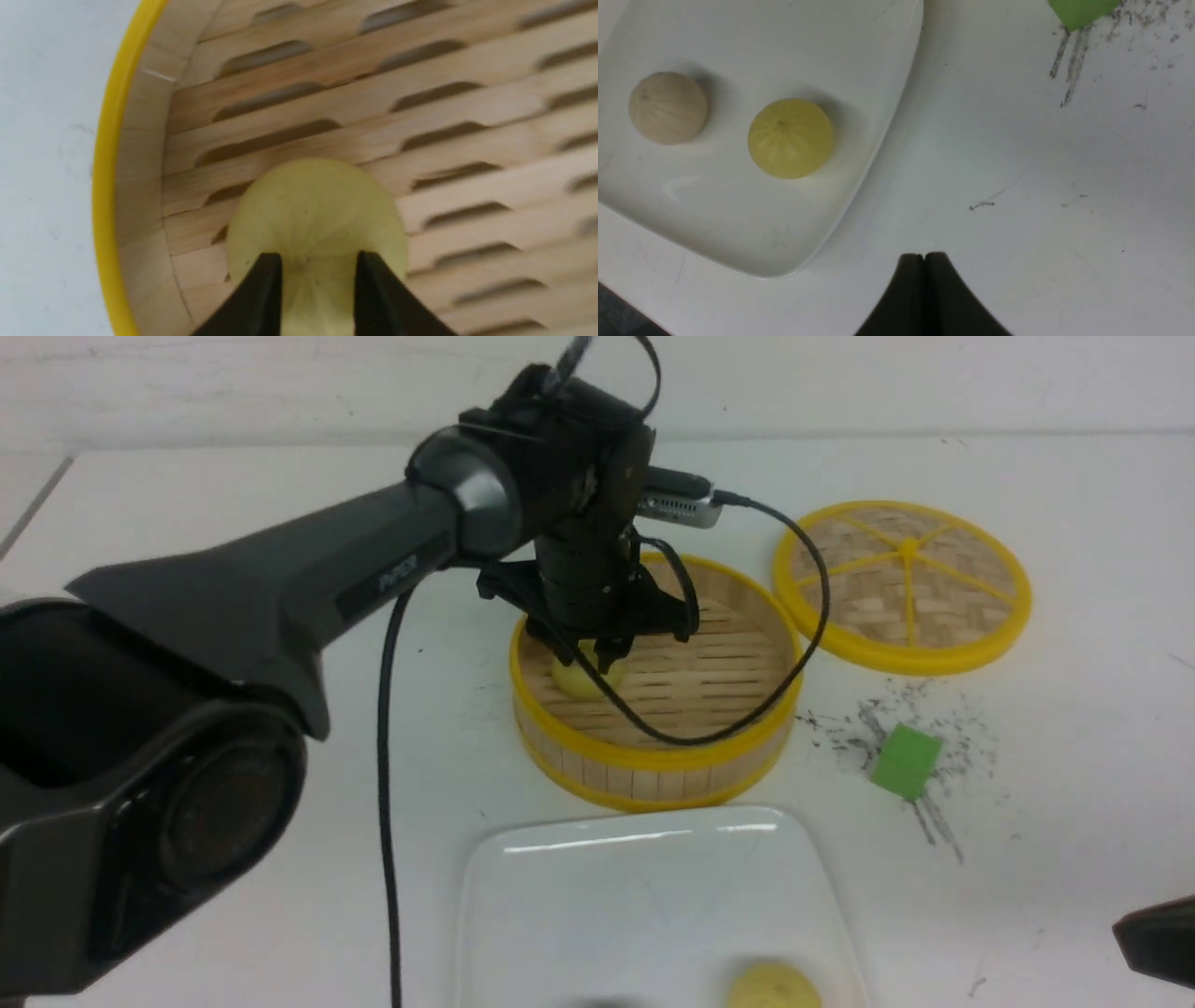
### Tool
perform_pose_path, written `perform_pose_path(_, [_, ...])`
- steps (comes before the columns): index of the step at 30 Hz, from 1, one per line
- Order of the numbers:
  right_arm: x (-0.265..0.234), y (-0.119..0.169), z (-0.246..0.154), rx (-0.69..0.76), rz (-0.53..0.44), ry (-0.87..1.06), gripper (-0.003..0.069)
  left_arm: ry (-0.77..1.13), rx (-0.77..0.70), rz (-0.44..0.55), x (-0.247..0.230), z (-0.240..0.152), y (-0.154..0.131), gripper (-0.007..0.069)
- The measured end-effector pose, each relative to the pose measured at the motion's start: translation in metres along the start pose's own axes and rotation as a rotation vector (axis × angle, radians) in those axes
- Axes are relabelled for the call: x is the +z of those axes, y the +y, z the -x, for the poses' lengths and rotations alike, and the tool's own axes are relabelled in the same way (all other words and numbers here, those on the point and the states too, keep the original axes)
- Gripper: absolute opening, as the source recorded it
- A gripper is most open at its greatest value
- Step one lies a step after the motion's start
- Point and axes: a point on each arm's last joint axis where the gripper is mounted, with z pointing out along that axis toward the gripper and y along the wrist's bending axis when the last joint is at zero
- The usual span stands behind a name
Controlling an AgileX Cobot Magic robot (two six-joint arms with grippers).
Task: Put the steamed buns into the plate on the white tablecloth.
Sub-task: 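Reach into the bamboo steamer and grasp a bun with the left gripper, then carry the bun from the bamboo steamer to the plate with the left gripper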
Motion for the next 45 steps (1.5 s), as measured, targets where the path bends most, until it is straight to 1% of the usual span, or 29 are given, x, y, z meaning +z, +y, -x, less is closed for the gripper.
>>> perform_pose_path(1, [0.000,0.000,0.000,0.001,0.001,0.000,-0.0004,0.006,-0.005,0.006,0.003,-0.001,0.000,0.0161])
perform_pose_path(2, [0.000,0.000,0.000,0.003,0.003,-0.001,-0.0003,0.014,-0.012,0.012,0.004,-0.002,0.000,0.0119])
perform_pose_path(3, [0.000,0.000,0.000,0.003,0.003,-0.001,-0.0003,0.016,-0.014,0.013,0.005,-0.002,0.000,0.0102])
perform_pose_path(4, [0.000,0.000,0.000,0.003,0.003,-0.001,-0.0001,0.021,-0.016,0.012,0.002,-0.003,-0.002,0.0041])
perform_pose_path(5, [0.000,0.000,0.000,0.003,0.003,-0.001,-0.0001,0.018,-0.016,0.007,-0.003,-0.003,-0.003,0.0026])
perform_pose_path(11, [0.000,0.000,0.000,0.003,0.003,-0.001,0.0001,-0.023,-0.036,-0.034,-0.059,-0.002,-0.002,0.0018])
perform_pose_path(12, [0.000,0.000,0.000,0.003,0.003,-0.001,0.0001,-0.047,-0.046,-0.046,-0.084,-0.002,0.002,0.0018])
perform_pose_path(14, [0.000,0.000,0.000,0.003,0.003,-0.001,0.0001,-0.077,-0.052,-0.053,-0.111,-0.003,0.007,0.0018])
perform_pose_path(16, [0.000,0.000,0.000,0.003,0.003,-0.001,0.0005,-0.130,-0.041,-0.065,-0.163,-0.010,0.021,0.0018])
perform_pose_path(17, [0.000,0.000,0.000,0.003,0.003,-0.001,0.0005,-0.135,-0.042,-0.066,-0.167,-0.011,0.022,0.0018])
perform_pose_path(18, [0.000,0.000,0.000,0.003,0.003,-0.001,0.0006,-0.165,-0.033,-0.073,-0.186,-0.014,0.027,0.0018])
perform_pose_path(19, [0.000,0.000,0.000,0.003,0.003,-0.001,0.0007,-0.177,-0.033,-0.077,-0.192,-0.017,0.029,0.0018])
perform_pose_path(20, [0.000,0.000,0.000,0.003,0.003,-0.001,0.0008,-0.223,-0.033,-0.094,-0.216,-0.022,0.035,0.0018])
perform_pose_path(23, [0.000,0.000,0.000,0.003,0.003,-0.001,0.0012,-0.230,-0.035,-0.125,-0.231,-0.034,0.039,0.0018])
perform_pose_path(25, [0.000,0.000,0.000,0.003,0.003,-0.001,0.0015,-0.193,-0.036,-0.155,-0.230,-0.044,0.038,0.0018])
perform_pose_path(26, [0.000,0.000,0.000,0.003,0.003,-0.001,0.0015,-0.142,-0.034,-0.179,-0.223,-0.055,0.036,0.0020])
perform_pose_path(27, [0.000,0.000,0.000,0.003,0.003,-0.001,0.0015,-0.133,-0.031,-0.176,-0.220,-0.056,0.036,0.0020])
perform_pose_path(28, [0.000,0.000,0.000,0.003,0.003,-0.001,0.0017,-0.052,-0.017,-0.191,-0.205,-0.070,0.030,0.0020])
perform_pose_path(29, [0.000,0.000,0.000,0.003,0.003,-0.001,0.0018,-0.040,-0.013,-0.194,-0.202,-0.072,0.028,0.0020])
perform_pose_path(30, [0.000,0.000,0.000,0.003,0.003,-0.001,0.0019,0.057,0.020,-0.183,-0.179,-0.091,0.018,0.0021])
perform_pose_path(32, [0.000,0.000,0.000,0.003,0.003,-0.001,0.0020,0.118,0.060,-0.184,-0.156,-0.109,0.003,0.0022])
perform_pose_path(36, [0.000,0.000,0.000,0.003,0.003,-0.001,0.0020,0.158,0.104,-0.200,-0.120,-0.132,-0.024,0.0023])
perform_pose_path(37, [0.000,0.001,0.000,0.005,0.006,-0.002,0.0020,0.164,0.126,-0.206,-0.106,-0.138,-0.036,0.0026])
perform_pose_path(40, [0.000,0.001,0.000,0.006,0.007,-0.002,0.0022,0.183,0.126,-0.209,-0.090,-0.143,-0.049,0.0031])
perform_pose_path(41, [0.000,0.001,0.000,0.006,0.007,-0.002,0.0023,0.192,0.112,-0.207,-0.076,-0.145,-0.055,0.0041])
perform_pose_path(43, [0.000,0.001,0.000,0.006,0.007,-0.002,0.0026,0.204,0.098,-0.201,-0.062,-0.145,-0.060,0.0064])
perform_pose_path(44, [0.000,0.001,0.000,0.006,0.007,-0.002,0.0027,0.210,0.091,-0.197,-0.056,-0.146,-0.061,0.0085])
perform_pose_path(45, [0.000,0.001,0.000,0.006,0.007,-0.002,0.0027,0.215,0.083,-0.194,-0.050,-0.147,-0.063,0.0121])
